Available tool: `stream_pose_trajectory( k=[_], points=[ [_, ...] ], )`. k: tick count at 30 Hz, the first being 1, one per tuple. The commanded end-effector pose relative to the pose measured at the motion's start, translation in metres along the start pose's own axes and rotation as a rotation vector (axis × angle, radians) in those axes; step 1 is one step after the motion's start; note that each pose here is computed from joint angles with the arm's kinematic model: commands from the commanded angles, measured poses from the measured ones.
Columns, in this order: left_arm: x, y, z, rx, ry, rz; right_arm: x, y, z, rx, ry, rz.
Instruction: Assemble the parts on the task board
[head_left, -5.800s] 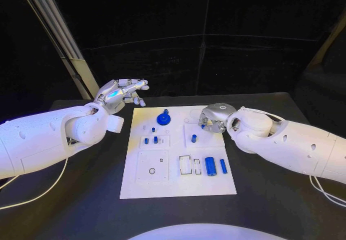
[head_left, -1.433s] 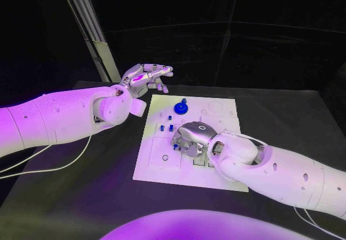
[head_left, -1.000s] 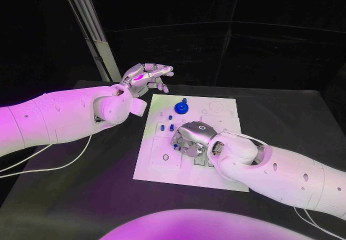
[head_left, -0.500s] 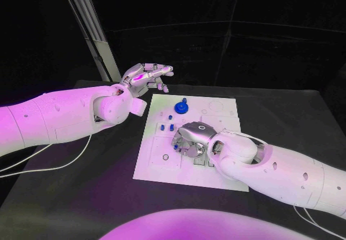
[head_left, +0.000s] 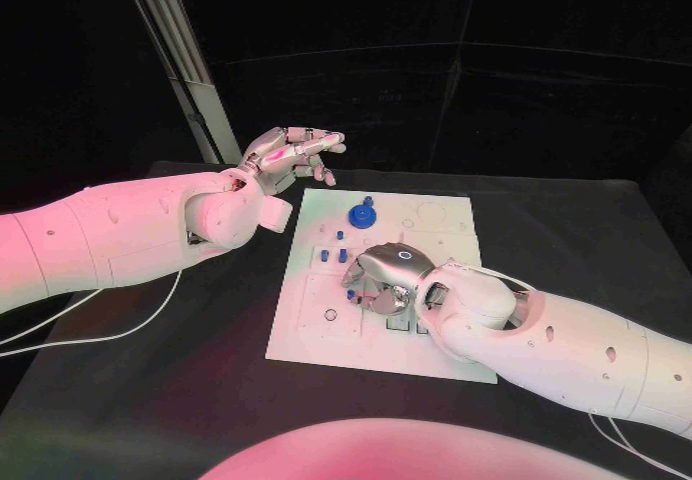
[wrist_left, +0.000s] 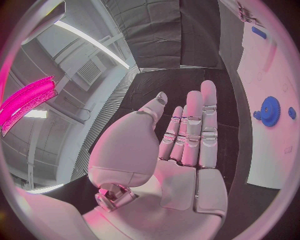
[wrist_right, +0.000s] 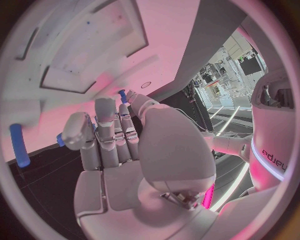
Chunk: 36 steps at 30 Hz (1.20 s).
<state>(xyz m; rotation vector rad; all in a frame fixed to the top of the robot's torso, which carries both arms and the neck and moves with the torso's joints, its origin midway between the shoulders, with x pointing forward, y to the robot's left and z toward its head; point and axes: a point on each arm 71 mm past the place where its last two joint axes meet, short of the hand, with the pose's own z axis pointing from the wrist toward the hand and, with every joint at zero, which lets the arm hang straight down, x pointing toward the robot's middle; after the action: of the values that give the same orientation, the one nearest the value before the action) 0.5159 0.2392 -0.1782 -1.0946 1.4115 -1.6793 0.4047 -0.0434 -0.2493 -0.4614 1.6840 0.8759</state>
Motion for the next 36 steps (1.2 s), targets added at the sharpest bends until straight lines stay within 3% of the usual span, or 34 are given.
stream_pose_trajectory(
  k=[1,4,8,20,31,36],
  points=[
    [0.0000,-0.0014,0.0003,0.004,0.008,-0.007,-0.009,0.003,-0.006,-0.040,-0.131,0.057],
    [-0.0006,-0.0015,0.0000,0.004,0.007,-0.007,-0.013,0.000,-0.015,-0.046,-0.163,0.085],
    [-0.0014,-0.0016,-0.0006,0.003,0.006,-0.007,-0.019,-0.007,-0.030,-0.026,-0.165,0.102],
    [-0.0033,-0.0019,-0.0019,0.002,0.003,-0.006,-0.066,-0.065,-0.059,0.192,-0.114,0.040],
    [-0.0018,-0.0009,-0.0012,-0.004,0.014,-0.011,-0.067,-0.090,-0.064,0.271,-0.021,-0.001],
    [-0.0020,-0.0008,-0.0013,-0.005,0.015,-0.011,-0.066,-0.093,-0.062,0.282,-0.009,-0.004]
  ],
)
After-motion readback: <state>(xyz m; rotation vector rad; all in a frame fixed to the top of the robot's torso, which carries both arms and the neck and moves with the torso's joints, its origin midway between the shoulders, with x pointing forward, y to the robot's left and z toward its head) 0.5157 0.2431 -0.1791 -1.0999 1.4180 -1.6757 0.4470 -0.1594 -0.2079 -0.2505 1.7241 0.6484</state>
